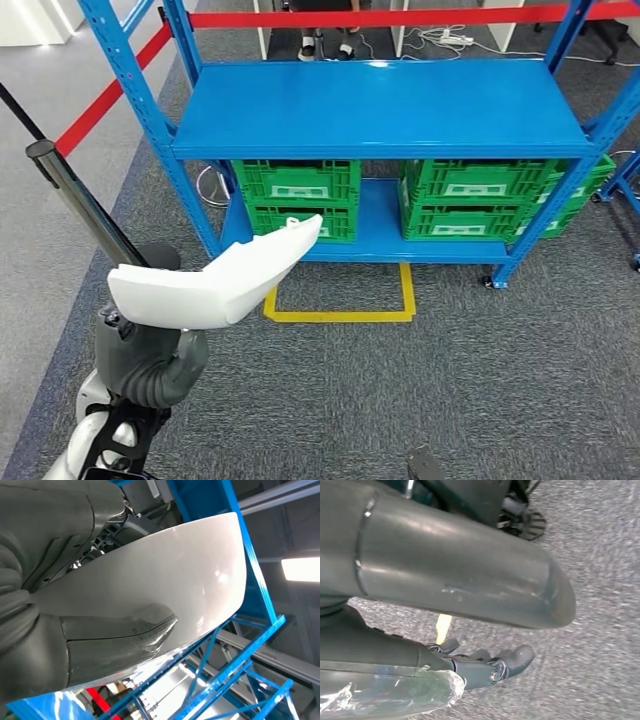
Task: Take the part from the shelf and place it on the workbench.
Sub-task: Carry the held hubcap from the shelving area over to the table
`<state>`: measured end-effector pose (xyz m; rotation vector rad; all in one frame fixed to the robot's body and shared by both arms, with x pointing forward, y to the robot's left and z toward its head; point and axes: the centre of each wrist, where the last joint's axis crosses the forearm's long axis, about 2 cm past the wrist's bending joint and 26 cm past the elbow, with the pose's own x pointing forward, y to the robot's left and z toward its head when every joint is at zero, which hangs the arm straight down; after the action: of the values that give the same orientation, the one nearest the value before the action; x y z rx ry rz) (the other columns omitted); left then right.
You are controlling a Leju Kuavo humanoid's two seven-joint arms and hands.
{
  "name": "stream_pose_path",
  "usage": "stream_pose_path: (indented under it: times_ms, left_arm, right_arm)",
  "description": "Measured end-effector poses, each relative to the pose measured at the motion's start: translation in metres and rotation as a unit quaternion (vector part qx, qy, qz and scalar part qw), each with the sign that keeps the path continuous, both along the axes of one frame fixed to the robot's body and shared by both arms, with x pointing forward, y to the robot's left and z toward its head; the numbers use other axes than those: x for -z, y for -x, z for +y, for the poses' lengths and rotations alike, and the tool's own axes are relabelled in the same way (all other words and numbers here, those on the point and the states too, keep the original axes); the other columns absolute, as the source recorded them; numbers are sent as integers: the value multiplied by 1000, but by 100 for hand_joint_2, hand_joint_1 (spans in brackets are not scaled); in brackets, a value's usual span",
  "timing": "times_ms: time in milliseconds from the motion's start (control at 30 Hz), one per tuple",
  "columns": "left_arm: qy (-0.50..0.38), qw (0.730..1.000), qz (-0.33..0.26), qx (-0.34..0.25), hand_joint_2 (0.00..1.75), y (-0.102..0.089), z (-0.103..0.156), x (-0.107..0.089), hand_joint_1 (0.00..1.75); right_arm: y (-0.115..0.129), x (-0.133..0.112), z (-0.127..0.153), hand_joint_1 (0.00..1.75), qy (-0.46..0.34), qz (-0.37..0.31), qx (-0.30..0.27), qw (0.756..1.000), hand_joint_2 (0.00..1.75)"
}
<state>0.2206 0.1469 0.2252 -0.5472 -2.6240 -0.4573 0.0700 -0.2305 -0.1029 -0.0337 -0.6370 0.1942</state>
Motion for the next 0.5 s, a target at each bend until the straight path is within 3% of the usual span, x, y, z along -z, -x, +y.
stream_pose_path:
  times_ms: [367, 500]
  left_arm:
    - [-2, 1000, 10, -3, 175, 2, 1, 3, 175]
    - [4, 999, 47, 13, 175, 3, -1, 3, 175]
  right_arm:
    - [3, 0, 0, 0, 4, 2, 3, 1000, 0]
    - [5, 1, 0, 0, 6, 4, 7, 1000, 0]
